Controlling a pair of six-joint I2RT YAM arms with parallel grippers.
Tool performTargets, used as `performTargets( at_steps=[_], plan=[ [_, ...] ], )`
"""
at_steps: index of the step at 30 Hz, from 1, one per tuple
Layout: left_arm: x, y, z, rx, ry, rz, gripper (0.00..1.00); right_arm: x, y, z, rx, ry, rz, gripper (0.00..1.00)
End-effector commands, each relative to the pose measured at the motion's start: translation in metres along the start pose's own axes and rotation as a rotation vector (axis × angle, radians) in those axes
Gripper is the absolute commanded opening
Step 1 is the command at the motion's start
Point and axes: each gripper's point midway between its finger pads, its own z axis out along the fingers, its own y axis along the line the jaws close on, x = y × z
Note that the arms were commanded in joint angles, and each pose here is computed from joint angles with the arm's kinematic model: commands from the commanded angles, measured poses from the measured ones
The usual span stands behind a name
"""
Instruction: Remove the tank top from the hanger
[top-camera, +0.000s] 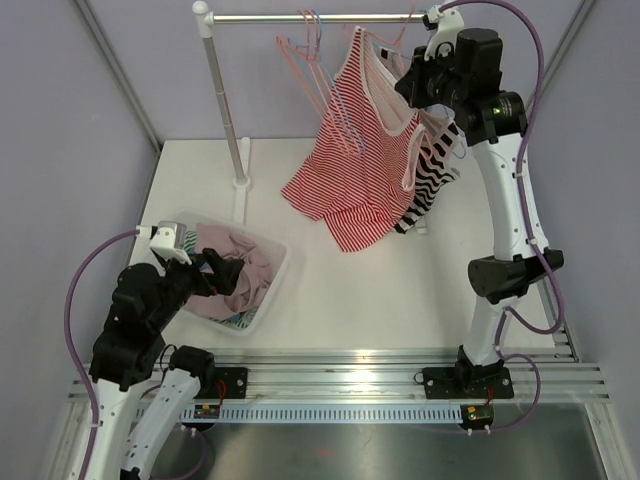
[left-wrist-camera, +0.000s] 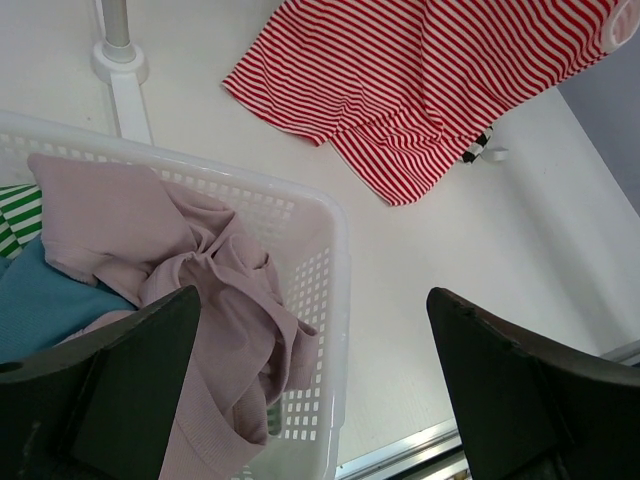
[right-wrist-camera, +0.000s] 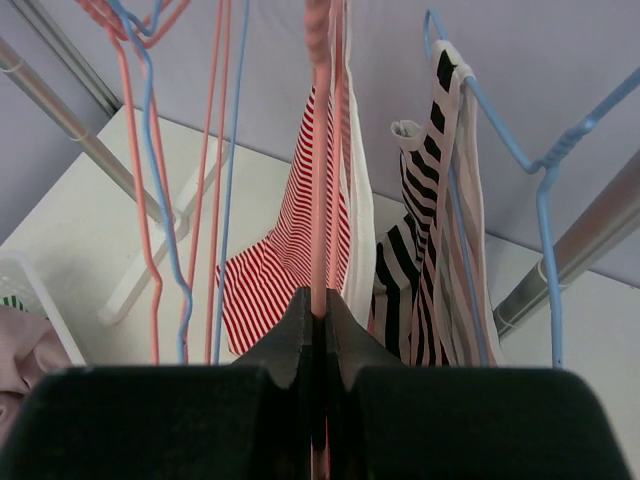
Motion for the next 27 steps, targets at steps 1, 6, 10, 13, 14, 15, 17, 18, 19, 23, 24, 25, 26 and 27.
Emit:
performTargets(
  at_steps=[1, 6, 10, 13, 14, 15, 17, 18, 19, 23, 24, 25, 26, 27],
  plan=[
    [-0.019, -0.007, 0.006, 0.019, -0.017, 0.011, 0.99, -0.052, 0.017, -0.049, -0.025, -0.155, -0.025, 0.0],
    [-0.055, -0.022, 0.01, 0.052, -0.044, 0.0, 0.99, -0.043, 0.025, -0.096, -0.006, -0.135, 0.025, 0.0],
    [-0.108, -0.048, 0.008, 0.119, -0.115, 0.0, 0.99, -0.01, 0.038, -0.126, -0.038, -0.064, 0.058, 0.0],
    [-0.138, -0.07, 0.014, 0.156, -0.138, 0.019, 0.99, 0.004, 0.045, -0.161, -0.026, -0.066, 0.097, 0.0],
    [-0.145, -0.075, 0.015, 0.155, -0.144, 0.031, 0.99, 0.0, 0.051, -0.183, -0.028, -0.098, 0.099, 0.0],
    [-0.146, -0.078, 0.028, 0.144, -0.119, 0.06, 0.99, 0.01, 0.051, -0.188, -0.02, -0.08, 0.107, 0.0],
    [-0.17, -0.102, 0.021, 0.179, -0.155, 0.096, 0.99, 0.015, 0.056, -0.218, -0.007, -0.092, 0.134, 0.0],
    [-0.171, -0.112, 0.035, 0.19, -0.131, 0.128, 0.99, 0.021, 0.058, -0.226, -0.01, -0.077, 0.143, 0.0],
    [-0.173, -0.129, 0.035, 0.236, -0.128, 0.15, 0.99, 0.032, 0.065, -0.235, -0.033, -0.038, 0.155, 0.0],
    [-0.198, -0.181, 0.045, 0.344, -0.173, 0.222, 0.99, 0.049, 0.087, -0.272, -0.104, -0.002, 0.185, 0.0],
    [-0.205, -0.193, 0.048, 0.373, -0.205, 0.249, 0.99, 0.053, 0.091, -0.277, -0.124, 0.01, 0.185, 0.0],
    [-0.199, -0.209, 0.057, 0.407, -0.194, 0.269, 0.99, 0.059, 0.098, -0.283, -0.156, 0.033, 0.194, 0.0],
    [-0.2, -0.216, 0.061, 0.42, -0.204, 0.28, 0.99, 0.06, 0.103, -0.291, -0.175, 0.029, 0.19, 0.0],
    [-0.205, -0.226, 0.064, 0.439, -0.23, 0.301, 0.99, 0.064, 0.108, -0.295, -0.199, 0.038, 0.19, 0.0]
  ],
)
